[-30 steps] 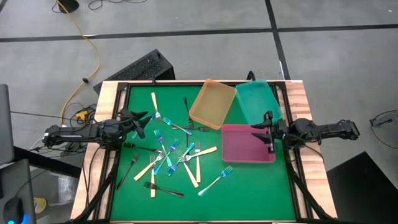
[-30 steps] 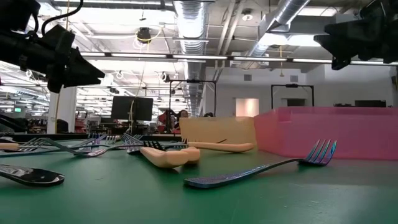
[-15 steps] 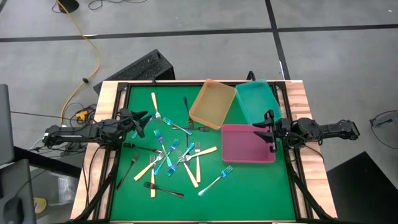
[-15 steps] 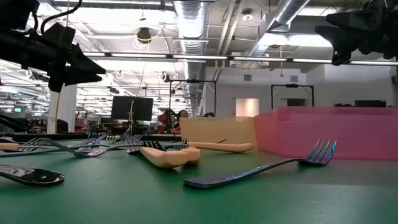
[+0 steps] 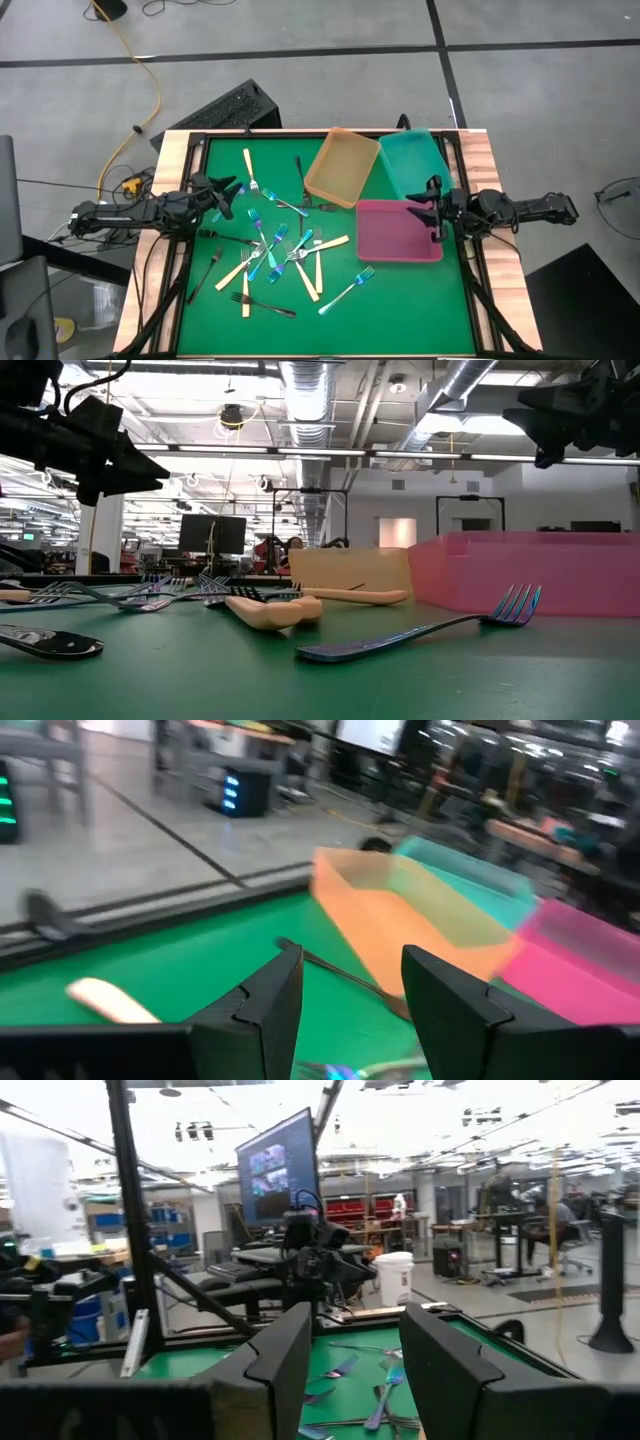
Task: Sort silverware by color (type)
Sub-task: Put the orange fork into the orange bin
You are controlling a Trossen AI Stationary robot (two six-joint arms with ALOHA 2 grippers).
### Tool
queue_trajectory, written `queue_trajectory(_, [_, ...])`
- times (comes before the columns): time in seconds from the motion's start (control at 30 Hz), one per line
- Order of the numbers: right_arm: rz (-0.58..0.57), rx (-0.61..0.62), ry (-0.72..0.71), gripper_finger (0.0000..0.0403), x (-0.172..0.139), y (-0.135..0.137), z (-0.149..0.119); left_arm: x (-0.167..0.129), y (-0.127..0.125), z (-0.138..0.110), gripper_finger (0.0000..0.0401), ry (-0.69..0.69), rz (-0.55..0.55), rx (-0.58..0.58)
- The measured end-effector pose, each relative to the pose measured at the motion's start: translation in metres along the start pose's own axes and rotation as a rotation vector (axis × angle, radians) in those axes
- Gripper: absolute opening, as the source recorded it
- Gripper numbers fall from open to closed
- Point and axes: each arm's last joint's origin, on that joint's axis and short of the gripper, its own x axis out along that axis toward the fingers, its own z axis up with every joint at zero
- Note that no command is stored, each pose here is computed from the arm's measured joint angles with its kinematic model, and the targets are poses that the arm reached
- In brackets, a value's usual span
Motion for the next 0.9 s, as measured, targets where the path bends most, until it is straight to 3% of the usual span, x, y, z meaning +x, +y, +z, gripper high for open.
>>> queue_trajectory(0.17, [-0.085,0.059,-0.009,0.0176,0.0,-0.002,0.0,-0.001,-0.005,0.013,0.0156,-0.096,-0.075,-0.042])
queue_trajectory(0.4, [-0.149,0.049,-0.023,0.0176,0.0,-0.004,0.011,-0.006,-0.012,0.037,0.0156,-0.19,-0.182,-0.077])
queue_trajectory(0.73, [-0.278,0.042,-0.041,0.0175,-0.001,-0.007,0.018,0.004,-0.041,0.088,0.0156,-0.062,-0.068,-0.017])
queue_trajectory(0.9, [-0.292,0.065,-0.024,0.0175,-0.001,-0.008,0.016,0.03,-0.071,0.109,0.0156,0.011,0.069,0.142])
